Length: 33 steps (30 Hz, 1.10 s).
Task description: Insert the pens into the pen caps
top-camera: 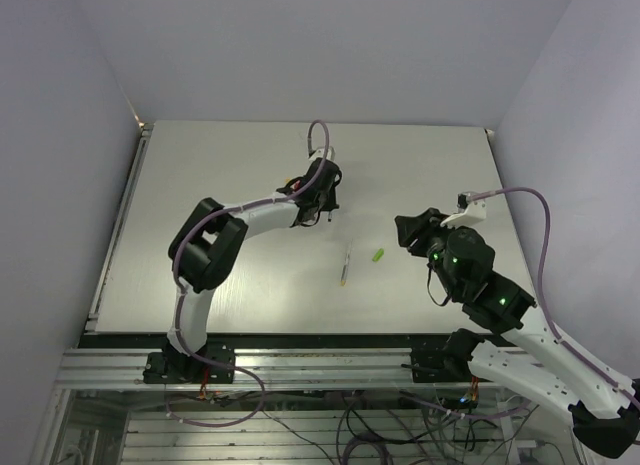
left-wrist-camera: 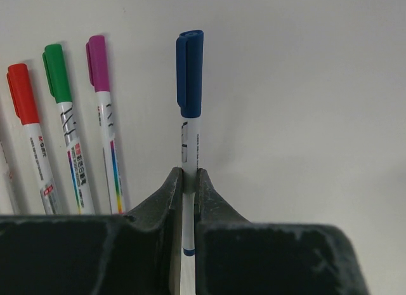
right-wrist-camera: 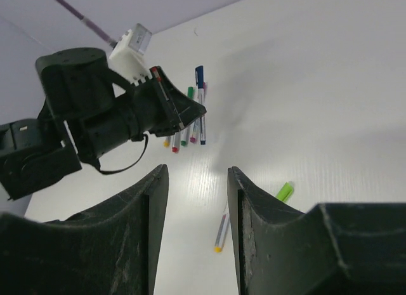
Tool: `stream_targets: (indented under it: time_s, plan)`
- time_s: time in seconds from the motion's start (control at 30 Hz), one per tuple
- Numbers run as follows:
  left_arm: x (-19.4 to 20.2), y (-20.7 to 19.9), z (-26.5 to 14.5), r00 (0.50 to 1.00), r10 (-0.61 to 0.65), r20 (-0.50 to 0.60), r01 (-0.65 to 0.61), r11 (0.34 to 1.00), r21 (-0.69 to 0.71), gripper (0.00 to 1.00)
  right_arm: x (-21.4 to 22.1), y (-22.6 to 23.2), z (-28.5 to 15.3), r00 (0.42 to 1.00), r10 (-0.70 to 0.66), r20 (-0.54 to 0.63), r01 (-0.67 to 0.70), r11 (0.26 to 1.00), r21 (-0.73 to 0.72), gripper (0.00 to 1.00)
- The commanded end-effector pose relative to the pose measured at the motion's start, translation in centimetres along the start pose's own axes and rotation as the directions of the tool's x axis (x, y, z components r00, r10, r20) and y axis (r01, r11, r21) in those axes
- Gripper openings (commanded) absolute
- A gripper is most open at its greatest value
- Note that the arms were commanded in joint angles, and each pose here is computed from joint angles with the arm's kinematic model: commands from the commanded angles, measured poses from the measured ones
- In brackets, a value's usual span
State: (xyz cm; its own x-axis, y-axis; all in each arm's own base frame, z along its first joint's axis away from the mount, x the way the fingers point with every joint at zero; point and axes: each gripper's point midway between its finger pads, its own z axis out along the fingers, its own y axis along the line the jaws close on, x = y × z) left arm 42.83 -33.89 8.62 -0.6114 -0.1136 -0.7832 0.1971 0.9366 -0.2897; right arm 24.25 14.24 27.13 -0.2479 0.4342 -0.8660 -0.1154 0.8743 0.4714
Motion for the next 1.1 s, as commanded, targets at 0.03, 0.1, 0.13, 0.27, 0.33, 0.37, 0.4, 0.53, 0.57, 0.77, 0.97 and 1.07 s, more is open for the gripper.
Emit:
stream_targets:
  time_s: [0.03, 0.1, 0.13, 0.27, 0.33, 0.37, 0.4, 0.53, 0.57, 0.77, 0.97, 1.07]
  plan:
    - [0.6, 1.4, 2.3, 0.996, 0.024, -0.082, -0.026, 0.999, -0.022, 0.07, 1.3, -1.1, 0.1, 0.999, -0.011, -0.032, 0.012, 0.999, 0.042, 0.41]
    - [0.9, 1.8, 3.2, 0.995, 0.021, -0.100, -0.024, 0.999, -0.029, 0.07, 1.6, -1.1, 0.2, 0.999, -0.011, -0.035, 0.012, 0.999, 0.039, 0.41]
    - [1.1, 2.1, 3.6, 0.994, 0.015, -0.108, -0.018, 0.999, -0.032, 0.07, 1.7, -1.1, 0.2, 0.999, -0.011, -0.038, 0.013, 0.999, 0.039, 0.41]
    - [1.2, 2.6, 4.9, 0.994, 0.005, -0.112, -0.009, 1.000, -0.029, 0.07, 1.9, -1.1, 0.3, 0.999, -0.016, -0.042, 0.018, 0.999, 0.039, 0.41]
    - [1.1, 2.8, 5.5, 0.993, 0.008, -0.119, -0.013, 0.999, -0.036, 0.07, 1.9, -1.1, 0.4, 0.999, -0.023, -0.043, 0.025, 0.999, 0.039, 0.41]
    - [0.9, 2.8, 5.8, 0.993, 0.011, -0.117, -0.015, 0.999, -0.037, 0.07, 1.9, -1.1, 0.4, 0.999, -0.026, -0.041, 0.027, 0.999, 0.040, 0.41]
    - [1.0, 2.9, 6.2, 0.992, 0.014, -0.123, -0.019, 0.999, -0.041, 0.07, 1.9, -1.2, 0.4, 0.999, -0.029, -0.042, 0.031, 0.999, 0.044, 0.41]
    - [1.2, 3.3, 7.0, 0.991, 0.004, -0.132, -0.011, 0.998, -0.056, 0.12, 2.1, -1.3, 0.6, 0.998, -0.046, -0.048, 0.048, 0.998, 0.050, 0.41]
    - [1.2, 3.4, 7.1, 0.991, -0.002, -0.134, -0.007, 0.998, -0.061, 0.14, 2.2, -1.4, 0.6, 0.998, -0.049, -0.050, 0.052, 0.997, 0.052, 0.41]
    - [1.5, 4.1, 7.3, 0.991, -0.013, -0.136, -0.001, 0.995, -0.101, 0.25, 2.6, -1.7, 0.8, 0.997, -0.060, -0.056, 0.064, 0.996, 0.063, 0.41]
    - [0.8, 4.1, 6.8, 0.992, -0.027, -0.120, 0.014, 0.994, -0.110, 0.38, 3.0, -1.8, 1.0, 0.996, -0.064, -0.058, 0.068, 0.995, 0.066, 0.41]
    - [-0.6, 3.4, 6.2, 0.995, -0.030, -0.094, 0.022, 0.996, -0.089, 0.39, 3.2, -1.7, 1.2, 0.996, -0.065, -0.065, 0.069, 0.996, 0.064, 0.41]
